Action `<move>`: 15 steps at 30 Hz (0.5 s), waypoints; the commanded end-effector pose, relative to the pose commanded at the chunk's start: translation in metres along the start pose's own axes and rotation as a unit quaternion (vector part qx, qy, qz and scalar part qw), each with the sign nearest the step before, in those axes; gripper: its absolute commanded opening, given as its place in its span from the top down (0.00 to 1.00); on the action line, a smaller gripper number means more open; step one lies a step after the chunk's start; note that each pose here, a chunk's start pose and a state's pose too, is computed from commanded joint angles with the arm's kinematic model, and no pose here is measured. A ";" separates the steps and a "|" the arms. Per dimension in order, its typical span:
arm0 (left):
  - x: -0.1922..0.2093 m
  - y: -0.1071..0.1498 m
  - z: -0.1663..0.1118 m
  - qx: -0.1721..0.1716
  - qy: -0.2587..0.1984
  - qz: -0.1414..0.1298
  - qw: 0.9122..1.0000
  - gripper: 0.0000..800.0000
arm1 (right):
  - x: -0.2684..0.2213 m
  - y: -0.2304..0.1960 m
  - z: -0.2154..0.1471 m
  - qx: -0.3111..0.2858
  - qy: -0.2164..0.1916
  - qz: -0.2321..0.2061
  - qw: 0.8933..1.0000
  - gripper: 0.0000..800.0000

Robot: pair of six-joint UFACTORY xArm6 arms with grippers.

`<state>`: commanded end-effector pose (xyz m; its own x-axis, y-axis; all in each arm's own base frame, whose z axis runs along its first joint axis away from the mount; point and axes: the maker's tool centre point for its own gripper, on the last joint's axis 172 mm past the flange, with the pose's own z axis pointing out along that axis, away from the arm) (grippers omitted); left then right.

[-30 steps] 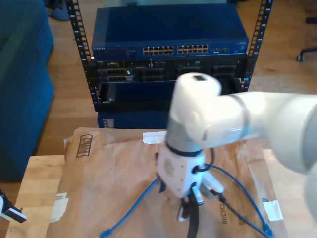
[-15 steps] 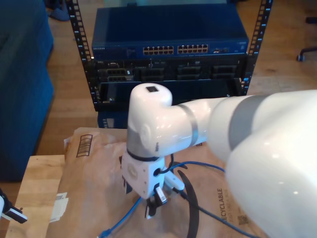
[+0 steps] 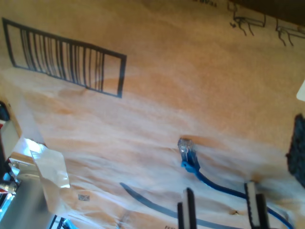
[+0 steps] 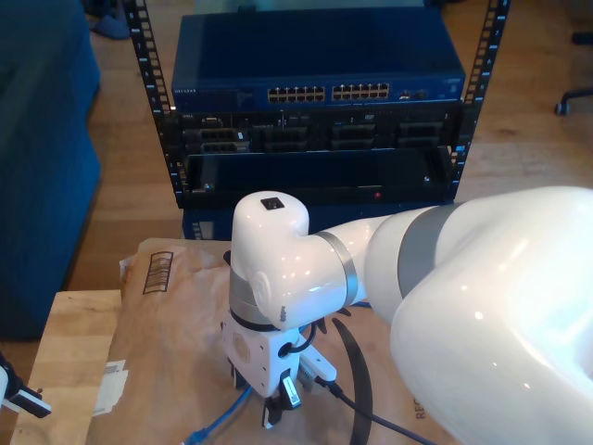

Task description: Grab the cable and plug it in

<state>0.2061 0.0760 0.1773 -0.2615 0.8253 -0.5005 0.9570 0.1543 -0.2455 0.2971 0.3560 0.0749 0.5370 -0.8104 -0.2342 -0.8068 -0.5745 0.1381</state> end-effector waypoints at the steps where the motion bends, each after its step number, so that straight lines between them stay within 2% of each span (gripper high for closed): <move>1: 0.000 0.000 0.000 0.000 0.000 0.000 1.000 0.00 | 0.000 0.000 0.001 -0.001 0.000 0.003 1.000 0.52; 4: 0.000 0.000 -0.001 -0.001 0.000 0.000 1.000 0.00 | 0.000 -0.002 0.000 0.001 0.000 0.005 1.000 0.71; 7: 0.000 0.001 -0.002 -0.002 0.002 0.001 1.000 0.00 | 0.000 -0.003 -0.002 0.002 -0.001 0.007 1.000 0.95; 10: -0.001 0.002 -0.005 -0.005 0.002 0.001 1.000 0.00 | -0.006 -0.009 -0.021 0.021 -0.006 0.013 1.000 1.00; 13: -0.014 0.013 -0.012 -0.021 -0.008 0.011 1.000 0.00 | -0.002 -0.017 -0.069 0.062 -0.025 0.034 0.997 1.00; 15: -0.033 0.017 -0.020 -0.021 -0.025 0.024 0.999 0.00 | 0.023 -0.013 -0.107 0.082 -0.038 0.064 0.994 1.00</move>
<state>0.2336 0.0624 0.2062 -0.2200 0.8038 -0.5528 0.9728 0.1389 -0.1853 0.3464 0.3323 0.1711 0.4116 -0.8615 -0.2973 -0.9003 -0.4351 0.0142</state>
